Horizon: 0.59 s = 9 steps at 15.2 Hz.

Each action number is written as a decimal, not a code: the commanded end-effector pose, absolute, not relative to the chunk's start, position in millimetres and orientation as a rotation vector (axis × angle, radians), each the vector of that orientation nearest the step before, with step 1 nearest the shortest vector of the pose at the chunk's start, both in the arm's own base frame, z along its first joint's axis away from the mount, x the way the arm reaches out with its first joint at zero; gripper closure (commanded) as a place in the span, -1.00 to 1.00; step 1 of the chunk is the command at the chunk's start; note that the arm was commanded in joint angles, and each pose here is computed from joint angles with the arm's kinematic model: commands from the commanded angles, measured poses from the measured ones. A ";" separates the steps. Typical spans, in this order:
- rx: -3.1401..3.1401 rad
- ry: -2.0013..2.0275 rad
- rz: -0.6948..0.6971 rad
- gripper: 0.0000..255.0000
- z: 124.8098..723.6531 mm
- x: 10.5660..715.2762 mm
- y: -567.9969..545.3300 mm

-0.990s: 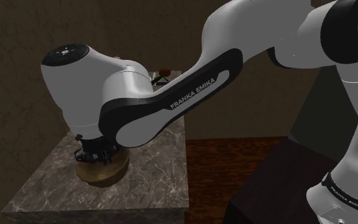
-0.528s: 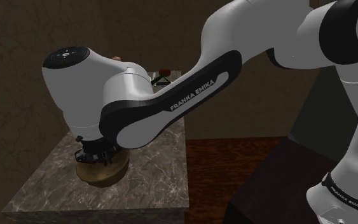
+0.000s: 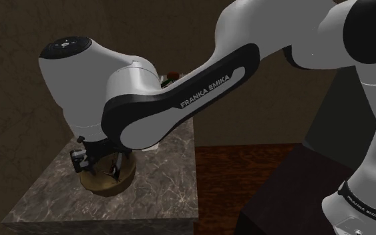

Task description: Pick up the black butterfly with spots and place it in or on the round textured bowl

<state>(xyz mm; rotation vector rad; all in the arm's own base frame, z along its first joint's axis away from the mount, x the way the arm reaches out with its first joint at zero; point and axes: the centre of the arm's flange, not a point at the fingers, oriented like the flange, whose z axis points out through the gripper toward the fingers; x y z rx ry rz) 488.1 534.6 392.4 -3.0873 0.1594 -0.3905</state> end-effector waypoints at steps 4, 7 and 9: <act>-3.087 0.159 -0.390 -1.00 422.5 479.5 535.4; -3.087 0.159 -0.390 -1.00 422.5 479.5 535.4; -3.087 0.159 -0.390 -1.00 422.5 479.5 535.4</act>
